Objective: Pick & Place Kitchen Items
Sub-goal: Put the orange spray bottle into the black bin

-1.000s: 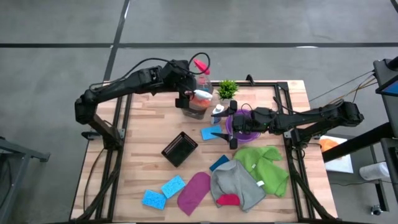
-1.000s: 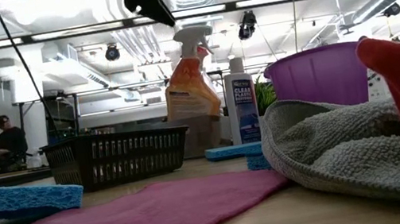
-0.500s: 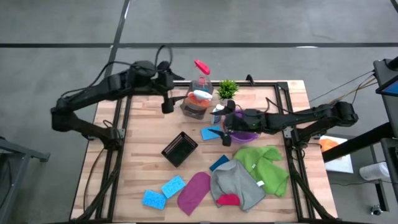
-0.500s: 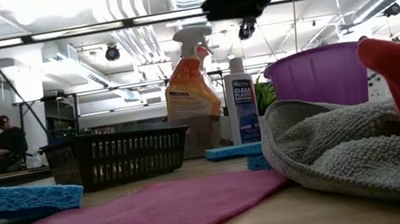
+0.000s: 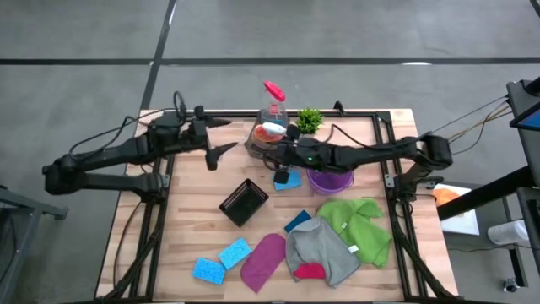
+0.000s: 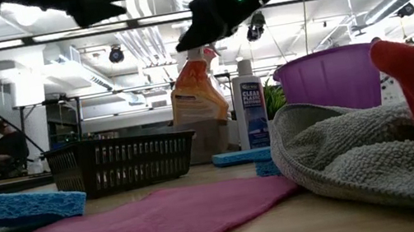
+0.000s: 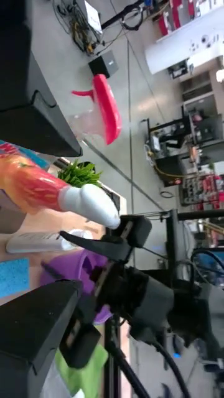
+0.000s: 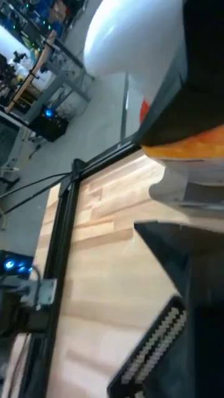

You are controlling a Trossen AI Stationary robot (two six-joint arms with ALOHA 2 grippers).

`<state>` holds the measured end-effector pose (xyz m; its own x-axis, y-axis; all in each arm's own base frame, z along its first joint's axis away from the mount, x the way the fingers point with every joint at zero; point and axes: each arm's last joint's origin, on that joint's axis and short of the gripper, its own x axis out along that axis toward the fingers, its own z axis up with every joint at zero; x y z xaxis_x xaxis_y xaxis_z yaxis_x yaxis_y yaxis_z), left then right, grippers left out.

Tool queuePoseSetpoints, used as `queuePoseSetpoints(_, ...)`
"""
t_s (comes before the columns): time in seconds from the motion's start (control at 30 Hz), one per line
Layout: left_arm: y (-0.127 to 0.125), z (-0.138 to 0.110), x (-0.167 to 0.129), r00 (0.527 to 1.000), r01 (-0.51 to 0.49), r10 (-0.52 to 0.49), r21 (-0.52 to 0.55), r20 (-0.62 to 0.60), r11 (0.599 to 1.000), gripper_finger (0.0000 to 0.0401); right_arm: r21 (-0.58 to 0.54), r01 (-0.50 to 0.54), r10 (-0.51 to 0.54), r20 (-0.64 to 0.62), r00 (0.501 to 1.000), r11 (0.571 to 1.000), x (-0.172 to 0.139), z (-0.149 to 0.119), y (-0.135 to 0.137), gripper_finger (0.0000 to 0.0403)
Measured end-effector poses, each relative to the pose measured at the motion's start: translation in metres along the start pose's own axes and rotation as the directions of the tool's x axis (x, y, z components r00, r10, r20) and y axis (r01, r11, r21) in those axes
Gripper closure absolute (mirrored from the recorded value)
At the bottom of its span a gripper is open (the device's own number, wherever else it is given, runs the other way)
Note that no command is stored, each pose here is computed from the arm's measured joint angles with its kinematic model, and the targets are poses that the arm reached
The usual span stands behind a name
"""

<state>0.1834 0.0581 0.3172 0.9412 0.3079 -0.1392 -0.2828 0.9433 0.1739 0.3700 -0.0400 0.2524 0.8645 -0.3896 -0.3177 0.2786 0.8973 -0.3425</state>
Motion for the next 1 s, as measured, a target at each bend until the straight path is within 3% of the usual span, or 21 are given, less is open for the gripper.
queuePoseSetpoints(0.2,-0.004,-0.027,-0.009,1.0,-0.023,0.022,-0.027,-0.015,0.999,0.0065,-0.052,0.033,-0.036,-0.068,0.997,0.998,0.024,0.008,-0.002,0.0371)
queuePoseSetpoints(0.7,-0.007,-0.043,-0.01,0.999,-0.024,0.023,-0.029,-0.045,0.999,0.0065,-0.075,0.067,-0.076,-0.129,0.989,0.995,0.044,0.027,-0.018,0.0384)
queuePoseSetpoints(1.0,-0.007,-0.044,-0.01,0.998,-0.014,0.012,-0.041,-0.056,0.999,0.0065,-0.077,0.035,-0.044,-0.121,0.992,0.996,0.04,0.03,-0.009,0.0384)
